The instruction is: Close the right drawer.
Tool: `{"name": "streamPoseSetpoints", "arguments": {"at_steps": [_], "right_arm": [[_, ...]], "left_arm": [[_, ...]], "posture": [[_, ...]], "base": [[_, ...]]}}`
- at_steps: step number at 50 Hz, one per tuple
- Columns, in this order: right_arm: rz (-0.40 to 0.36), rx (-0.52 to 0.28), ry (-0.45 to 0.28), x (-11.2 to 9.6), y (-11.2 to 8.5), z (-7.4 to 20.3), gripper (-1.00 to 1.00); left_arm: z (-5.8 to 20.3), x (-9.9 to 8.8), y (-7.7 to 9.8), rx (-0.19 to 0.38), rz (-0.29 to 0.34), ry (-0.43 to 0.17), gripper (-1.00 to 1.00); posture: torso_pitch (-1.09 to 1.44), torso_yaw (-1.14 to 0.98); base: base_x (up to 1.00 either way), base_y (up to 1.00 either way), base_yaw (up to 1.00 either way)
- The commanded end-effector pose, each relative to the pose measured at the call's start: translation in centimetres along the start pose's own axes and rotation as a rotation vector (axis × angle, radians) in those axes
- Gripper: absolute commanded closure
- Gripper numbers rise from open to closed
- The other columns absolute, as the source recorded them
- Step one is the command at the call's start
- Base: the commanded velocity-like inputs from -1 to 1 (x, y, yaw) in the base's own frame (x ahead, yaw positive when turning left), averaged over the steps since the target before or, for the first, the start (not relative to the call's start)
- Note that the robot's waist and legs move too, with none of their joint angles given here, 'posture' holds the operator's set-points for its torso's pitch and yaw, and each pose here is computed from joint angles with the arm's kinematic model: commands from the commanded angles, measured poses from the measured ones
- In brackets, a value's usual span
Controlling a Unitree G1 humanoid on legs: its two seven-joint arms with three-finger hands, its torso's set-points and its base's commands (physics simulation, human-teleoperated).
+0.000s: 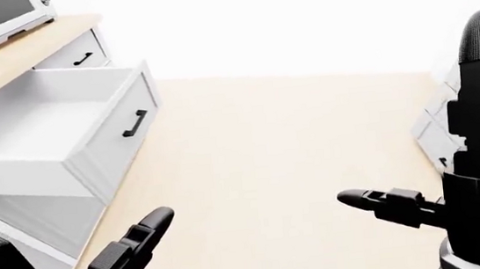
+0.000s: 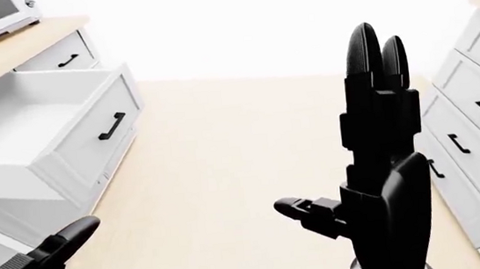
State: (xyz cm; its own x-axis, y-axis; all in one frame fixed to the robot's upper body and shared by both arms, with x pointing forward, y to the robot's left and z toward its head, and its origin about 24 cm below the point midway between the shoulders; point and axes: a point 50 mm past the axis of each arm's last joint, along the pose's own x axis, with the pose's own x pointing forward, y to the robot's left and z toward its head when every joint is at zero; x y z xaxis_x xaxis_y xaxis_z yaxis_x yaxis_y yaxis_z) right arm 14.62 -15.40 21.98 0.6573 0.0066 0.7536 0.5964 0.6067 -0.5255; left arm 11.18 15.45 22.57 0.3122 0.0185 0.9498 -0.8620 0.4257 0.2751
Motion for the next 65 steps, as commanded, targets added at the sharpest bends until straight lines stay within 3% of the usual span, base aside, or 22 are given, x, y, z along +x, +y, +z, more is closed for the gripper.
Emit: {"name": "streamPoseSetpoints", "arguments": {"at_steps": [1,65], "right_arm": [[-0.031,-0.003,-0.025,0.09,-0.49,0.40,-1.00],[-0.019,-0.008,-0.020,0.04,-0.17,0.21,-1.00]], "left_arm": [[0.43,0.26,0.39,-0.009,0.029,-0.023,-1.00],[0.43,0.25,0.38,-0.016,0.026,-0.018,-1.00]], "posture": [[0.00,0.00],[0.00,0.00]], "base": [[0.02,0.35,0.00],[0.03,0.35,0.00]]}}
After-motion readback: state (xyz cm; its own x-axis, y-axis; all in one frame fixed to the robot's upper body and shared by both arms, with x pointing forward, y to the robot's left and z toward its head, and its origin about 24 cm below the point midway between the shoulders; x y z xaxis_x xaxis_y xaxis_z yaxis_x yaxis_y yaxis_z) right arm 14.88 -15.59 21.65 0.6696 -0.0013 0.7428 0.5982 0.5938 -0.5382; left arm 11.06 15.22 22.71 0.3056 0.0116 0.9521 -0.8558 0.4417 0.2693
